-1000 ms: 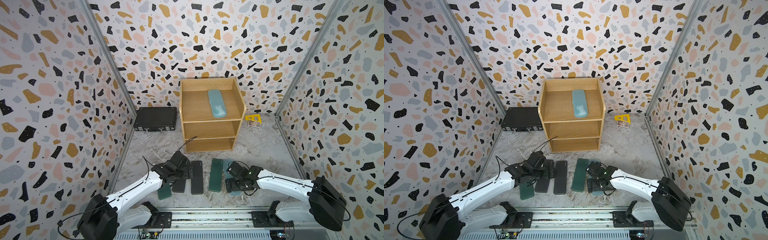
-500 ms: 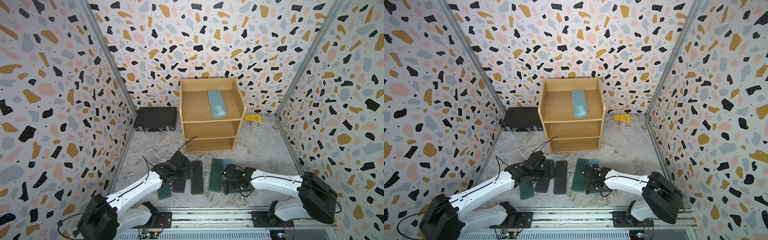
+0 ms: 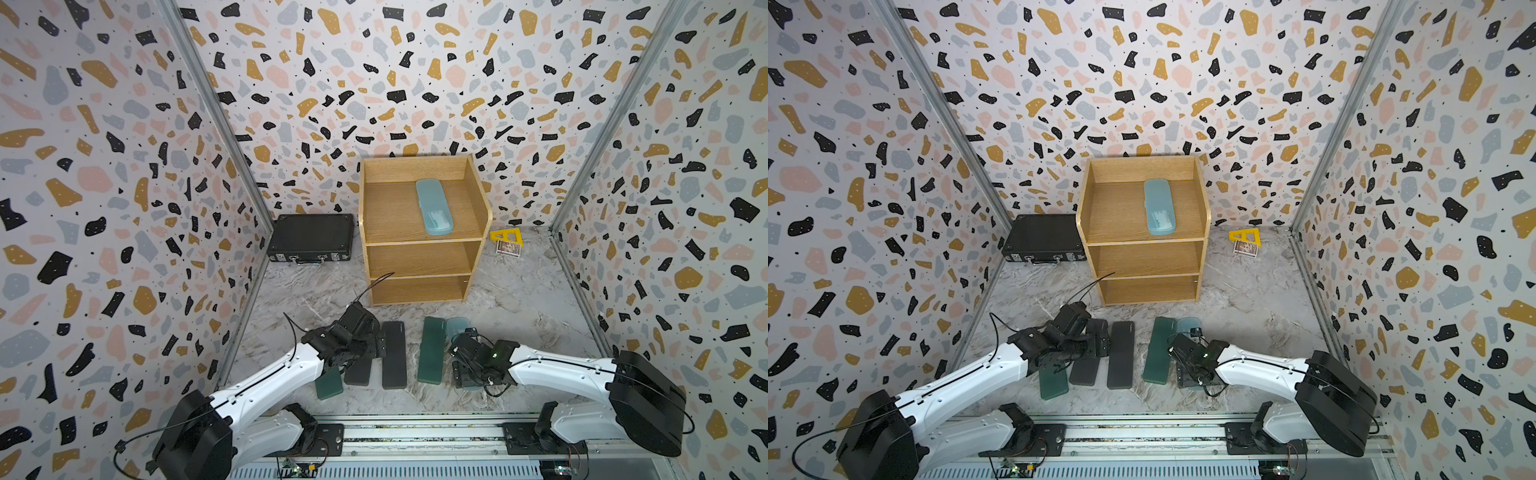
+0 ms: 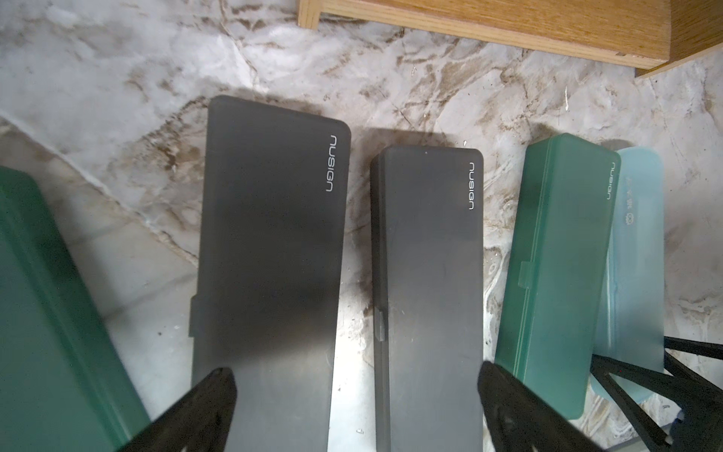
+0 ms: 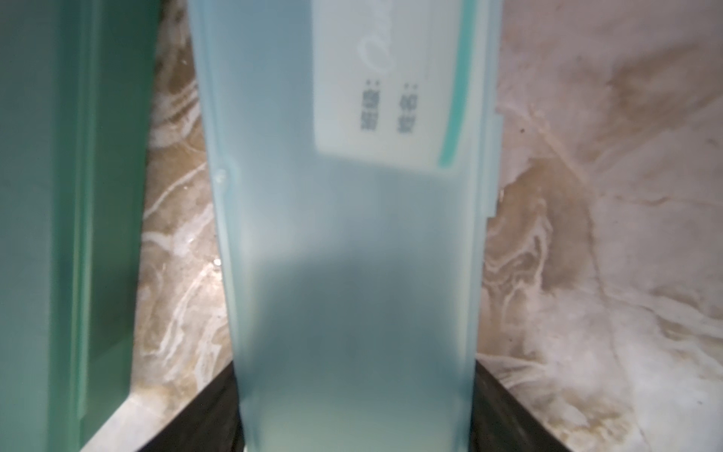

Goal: Place the pencil cases on the shelf according to color
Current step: Pick up the pencil case from the center of the board.

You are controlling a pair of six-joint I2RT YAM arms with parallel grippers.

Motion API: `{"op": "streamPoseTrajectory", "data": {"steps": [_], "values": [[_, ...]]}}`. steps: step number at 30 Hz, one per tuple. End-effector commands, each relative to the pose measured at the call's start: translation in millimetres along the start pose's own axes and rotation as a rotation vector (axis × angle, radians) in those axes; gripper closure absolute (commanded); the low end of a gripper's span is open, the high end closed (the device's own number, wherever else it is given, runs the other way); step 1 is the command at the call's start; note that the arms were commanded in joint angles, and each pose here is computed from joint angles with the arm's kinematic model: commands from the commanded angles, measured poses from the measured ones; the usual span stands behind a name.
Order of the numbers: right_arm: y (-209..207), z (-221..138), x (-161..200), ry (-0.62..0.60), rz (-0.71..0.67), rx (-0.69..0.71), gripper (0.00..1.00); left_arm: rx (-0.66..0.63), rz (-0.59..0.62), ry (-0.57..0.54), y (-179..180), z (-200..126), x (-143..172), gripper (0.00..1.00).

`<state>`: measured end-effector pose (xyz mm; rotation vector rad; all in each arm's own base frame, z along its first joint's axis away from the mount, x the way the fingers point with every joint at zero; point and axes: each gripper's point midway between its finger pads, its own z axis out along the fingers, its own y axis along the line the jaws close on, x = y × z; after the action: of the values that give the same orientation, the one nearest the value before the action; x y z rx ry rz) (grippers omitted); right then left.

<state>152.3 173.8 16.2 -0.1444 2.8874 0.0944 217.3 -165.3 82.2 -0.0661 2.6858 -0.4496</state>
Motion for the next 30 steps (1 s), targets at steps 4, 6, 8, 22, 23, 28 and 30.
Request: {"op": "streamPoseTrajectory", "data": {"steps": [4,6,8,22,23,28,30], "values": [[-19.3,1.1,14.2,0.044,-0.013,0.069,0.40,0.005,0.003,-0.030,-2.9,-4.1,-6.0,0.00],[-21.2,-4.4,11.3,0.030,-0.016,0.077,0.46,0.003,0.004,-0.029,-2.7,-4.6,-5.8,0.00],[-22.9,-12.3,6.9,0.011,-0.021,0.081,0.53,0.002,0.004,-0.032,-3.0,-5.6,-6.9,0.00],[-23.7,-91.3,-21.2,-0.100,-0.087,0.040,0.69,0.027,0.005,-0.059,-14.0,-20.9,-18.0,0.00],[-23.6,-97.0,-22.4,-0.102,-0.093,0.037,0.69,0.027,0.004,-0.066,-15.1,-23.9,-20.6,0.00],[-16.6,-129.4,-28.2,-0.094,-0.145,0.003,0.70,0.038,0.006,-0.121,-24.5,-47.3,-38.6,0.00],[-13.0,-141.1,-31.2,-0.100,-0.160,-0.018,0.70,0.038,0.008,-0.137,-28.0,-56.5,-45.5,0.00]]}}
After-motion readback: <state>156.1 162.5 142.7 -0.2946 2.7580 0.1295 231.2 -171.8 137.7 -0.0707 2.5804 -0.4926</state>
